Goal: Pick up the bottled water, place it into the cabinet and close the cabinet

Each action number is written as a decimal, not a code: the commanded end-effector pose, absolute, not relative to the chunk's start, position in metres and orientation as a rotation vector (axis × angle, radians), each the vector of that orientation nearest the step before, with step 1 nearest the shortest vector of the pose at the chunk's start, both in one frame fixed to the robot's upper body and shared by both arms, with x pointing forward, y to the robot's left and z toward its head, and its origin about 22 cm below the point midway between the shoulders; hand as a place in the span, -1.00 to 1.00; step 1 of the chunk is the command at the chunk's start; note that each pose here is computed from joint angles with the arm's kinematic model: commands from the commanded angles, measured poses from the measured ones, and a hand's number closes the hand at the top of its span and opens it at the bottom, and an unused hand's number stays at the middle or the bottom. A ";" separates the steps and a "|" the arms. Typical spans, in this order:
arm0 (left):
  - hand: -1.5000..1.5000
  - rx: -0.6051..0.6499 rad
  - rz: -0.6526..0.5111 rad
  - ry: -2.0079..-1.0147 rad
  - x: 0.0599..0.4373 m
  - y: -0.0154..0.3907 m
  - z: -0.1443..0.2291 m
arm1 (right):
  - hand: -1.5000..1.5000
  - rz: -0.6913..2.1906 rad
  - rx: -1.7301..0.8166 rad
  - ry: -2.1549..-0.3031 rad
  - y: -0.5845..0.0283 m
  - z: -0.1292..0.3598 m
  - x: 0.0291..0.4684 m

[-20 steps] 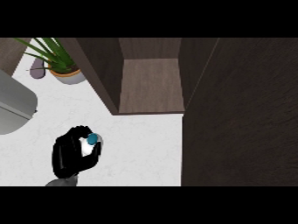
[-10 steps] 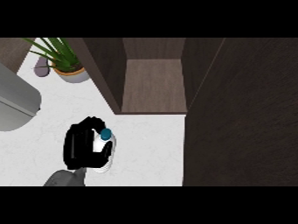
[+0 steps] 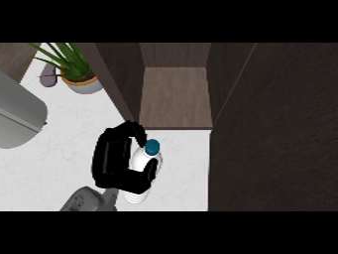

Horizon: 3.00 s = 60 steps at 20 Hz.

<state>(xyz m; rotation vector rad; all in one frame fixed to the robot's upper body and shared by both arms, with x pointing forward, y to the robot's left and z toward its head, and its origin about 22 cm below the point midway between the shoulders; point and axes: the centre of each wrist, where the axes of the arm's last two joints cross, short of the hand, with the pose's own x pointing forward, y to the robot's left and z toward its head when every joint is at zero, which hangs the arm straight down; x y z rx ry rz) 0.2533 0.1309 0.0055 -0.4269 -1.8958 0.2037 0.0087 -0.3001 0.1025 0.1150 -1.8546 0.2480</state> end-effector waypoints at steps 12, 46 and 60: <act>1.00 -0.310 0.162 -1.927 0.280 0.044 0.086 | -1.00 0.227 0.156 -1.910 -0.290 0.124 0.018; 1.00 0.085 0.176 -1.849 0.409 0.058 0.071 | -1.00 0.221 0.192 -1.904 -0.309 0.109 0.030; -1.00 0.349 -0.089 -1.839 0.429 0.071 0.055 | -1.00 0.243 0.215 -1.928 -0.313 0.126 0.022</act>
